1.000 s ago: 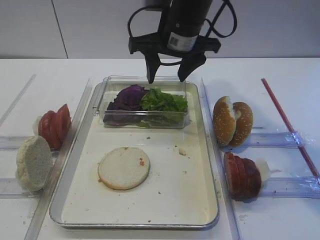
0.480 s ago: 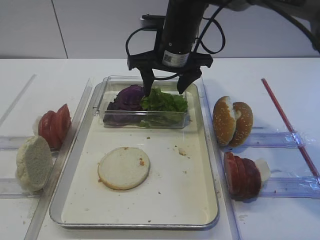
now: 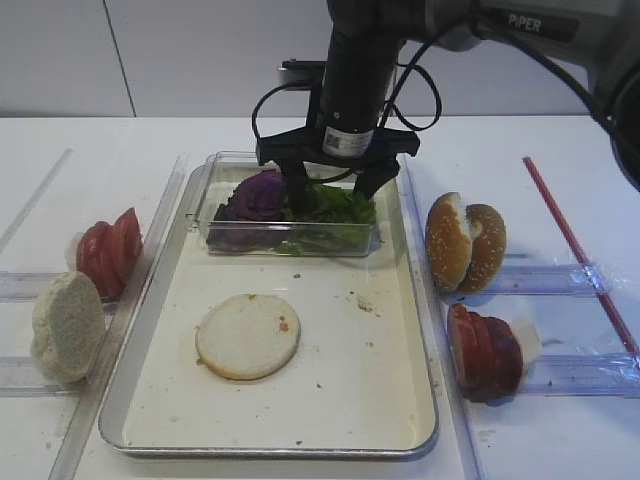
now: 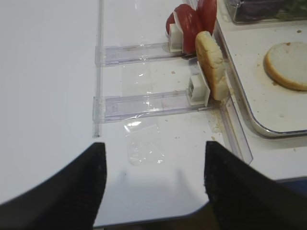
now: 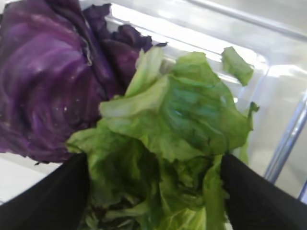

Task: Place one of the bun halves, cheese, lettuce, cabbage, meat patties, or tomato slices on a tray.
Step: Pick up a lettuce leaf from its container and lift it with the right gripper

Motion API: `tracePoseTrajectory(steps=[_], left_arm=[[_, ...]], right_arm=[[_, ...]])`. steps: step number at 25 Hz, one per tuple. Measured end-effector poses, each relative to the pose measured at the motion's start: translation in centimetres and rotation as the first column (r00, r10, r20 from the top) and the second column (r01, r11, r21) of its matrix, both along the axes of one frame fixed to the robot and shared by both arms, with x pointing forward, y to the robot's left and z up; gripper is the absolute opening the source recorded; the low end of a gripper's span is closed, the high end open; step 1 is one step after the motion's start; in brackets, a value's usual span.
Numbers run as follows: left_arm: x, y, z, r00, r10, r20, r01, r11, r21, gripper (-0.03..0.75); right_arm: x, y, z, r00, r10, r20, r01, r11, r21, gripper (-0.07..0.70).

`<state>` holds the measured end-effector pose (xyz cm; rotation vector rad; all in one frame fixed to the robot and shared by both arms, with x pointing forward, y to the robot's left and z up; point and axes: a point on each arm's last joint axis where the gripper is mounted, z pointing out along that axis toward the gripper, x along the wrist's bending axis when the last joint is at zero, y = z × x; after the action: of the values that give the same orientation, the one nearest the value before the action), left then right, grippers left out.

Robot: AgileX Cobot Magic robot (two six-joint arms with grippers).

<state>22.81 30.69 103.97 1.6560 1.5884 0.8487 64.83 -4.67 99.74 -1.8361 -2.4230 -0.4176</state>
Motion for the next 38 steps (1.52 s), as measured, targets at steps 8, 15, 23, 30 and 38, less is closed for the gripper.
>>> tracePoseTrajectory(steps=[8,15,23,30,38], left_arm=[[0.0,0.0,0.0,1.000,0.000,0.000,0.000,1.000,0.000,0.411],[0.0,0.0,0.0,1.000,0.000,0.000,0.000,1.000,0.000,0.411],[0.0,0.0,0.0,1.000,0.000,0.000,0.000,1.000,0.000,0.411],[0.0,0.0,0.0,1.000,0.000,0.000,0.000,1.000,0.000,0.411],[0.0,0.0,0.0,1.000,0.000,0.000,0.000,1.000,0.000,0.411]], right_arm=[[0.0,0.1,-0.1,1.000,0.002,0.001,-0.002,1.000,-0.002,0.420],[0.2,0.2,-1.3,1.000,0.004,-0.021,-0.004,1.000,-0.015,0.356],[0.3,0.1,-1.3,1.000,0.007,-0.008,-0.007,0.999,-0.037,0.099],[0.4,0.1,-0.2,1.000,-0.003,0.027,0.004,1.000,-0.031,0.070],[-0.4,-0.3,4.4,0.994,-0.026,0.108,0.023,0.999,0.027,0.069]])
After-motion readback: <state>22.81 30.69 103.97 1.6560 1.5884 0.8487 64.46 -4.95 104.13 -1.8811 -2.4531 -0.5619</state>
